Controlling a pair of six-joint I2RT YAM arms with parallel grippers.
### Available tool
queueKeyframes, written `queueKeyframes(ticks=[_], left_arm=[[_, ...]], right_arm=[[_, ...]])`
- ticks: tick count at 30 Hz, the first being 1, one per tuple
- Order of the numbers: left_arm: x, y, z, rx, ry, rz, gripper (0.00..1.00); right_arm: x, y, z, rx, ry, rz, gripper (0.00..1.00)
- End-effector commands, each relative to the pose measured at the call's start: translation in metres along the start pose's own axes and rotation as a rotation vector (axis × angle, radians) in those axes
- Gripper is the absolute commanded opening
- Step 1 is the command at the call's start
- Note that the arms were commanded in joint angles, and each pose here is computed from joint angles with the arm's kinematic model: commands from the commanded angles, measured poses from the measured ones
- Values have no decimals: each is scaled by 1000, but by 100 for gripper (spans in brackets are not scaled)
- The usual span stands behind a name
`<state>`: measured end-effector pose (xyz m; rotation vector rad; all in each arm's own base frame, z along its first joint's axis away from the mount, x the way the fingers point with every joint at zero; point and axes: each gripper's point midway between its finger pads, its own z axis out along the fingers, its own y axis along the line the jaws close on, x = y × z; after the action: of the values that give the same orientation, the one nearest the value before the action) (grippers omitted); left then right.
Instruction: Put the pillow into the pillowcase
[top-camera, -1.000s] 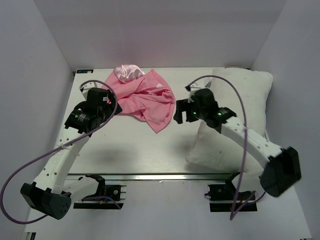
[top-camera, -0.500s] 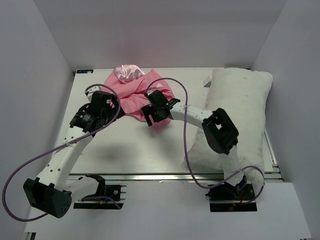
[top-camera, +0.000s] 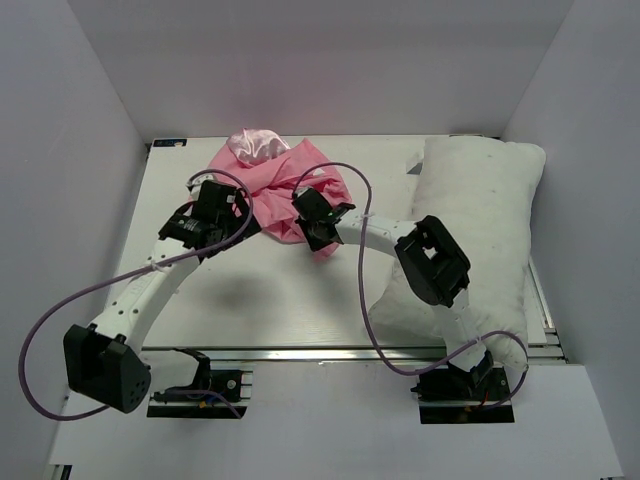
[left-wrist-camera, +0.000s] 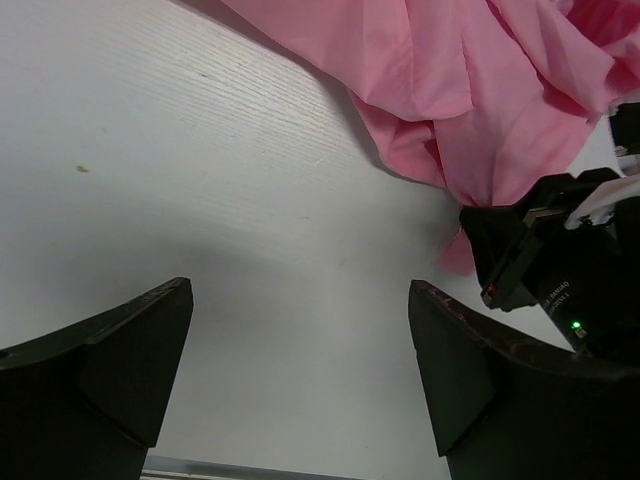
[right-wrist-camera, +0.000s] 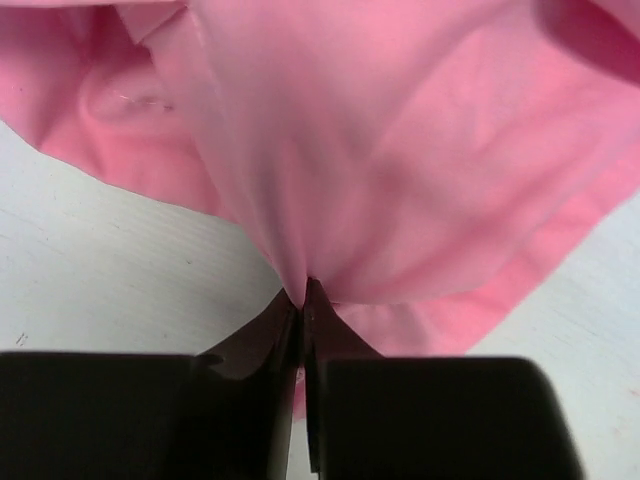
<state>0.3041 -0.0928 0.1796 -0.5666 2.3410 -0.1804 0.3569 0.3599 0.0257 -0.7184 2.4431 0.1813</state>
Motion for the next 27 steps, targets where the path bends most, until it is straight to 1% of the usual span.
queueKeyframes(ticks=[1,2,3,4,6,7,9,14,15,17,18,20,22,25,26,27], left_arm=[[10,-21,16,92,43,-8,98],[12,-25,21,104,53,-8,98],[19,-26,32,98,80,-2,98],[22,-33,37,125,93,-6,98],[30,-38,54,129,133,3,98],[30,-44,59,143,134,-1,98],[34,-53,68,169,152,2,98],[49,-66,107,167,196,-22,98],[45,-72,111,165,191,-41,98],[54,-74,125,126,204,-48,98],[50,-71,132,93,177,-59,98],[56,-69,145,58,187,-82,98],[50,-68,155,28,147,-116,97],[40,-72,169,16,95,-122,90],[38,-72,173,8,87,-120,85],[42,-70,179,-8,99,-109,68]], right_arm=[[-38,-17,-39,44,-112,47,8],[-47,-21,-46,43,-135,64,1],[-61,-23,-60,27,-173,92,0],[-74,-33,-69,24,-202,120,0],[-91,-38,-85,-21,-237,171,0],[-96,-49,-89,-24,-240,198,0],[-113,-50,-102,-79,-274,217,0],[-127,-64,-113,-83,-312,242,0],[-130,-65,-115,-86,-319,248,0],[-131,-69,-115,-87,-316,262,0],[-135,-69,-118,-99,-323,267,0],[-136,-70,-121,-112,-325,274,0],[-139,-71,-124,-120,-333,274,0],[-141,-75,-130,-114,-346,268,0],[-142,-78,-132,-110,-352,270,0],[-142,-86,-133,-101,-350,283,0]])
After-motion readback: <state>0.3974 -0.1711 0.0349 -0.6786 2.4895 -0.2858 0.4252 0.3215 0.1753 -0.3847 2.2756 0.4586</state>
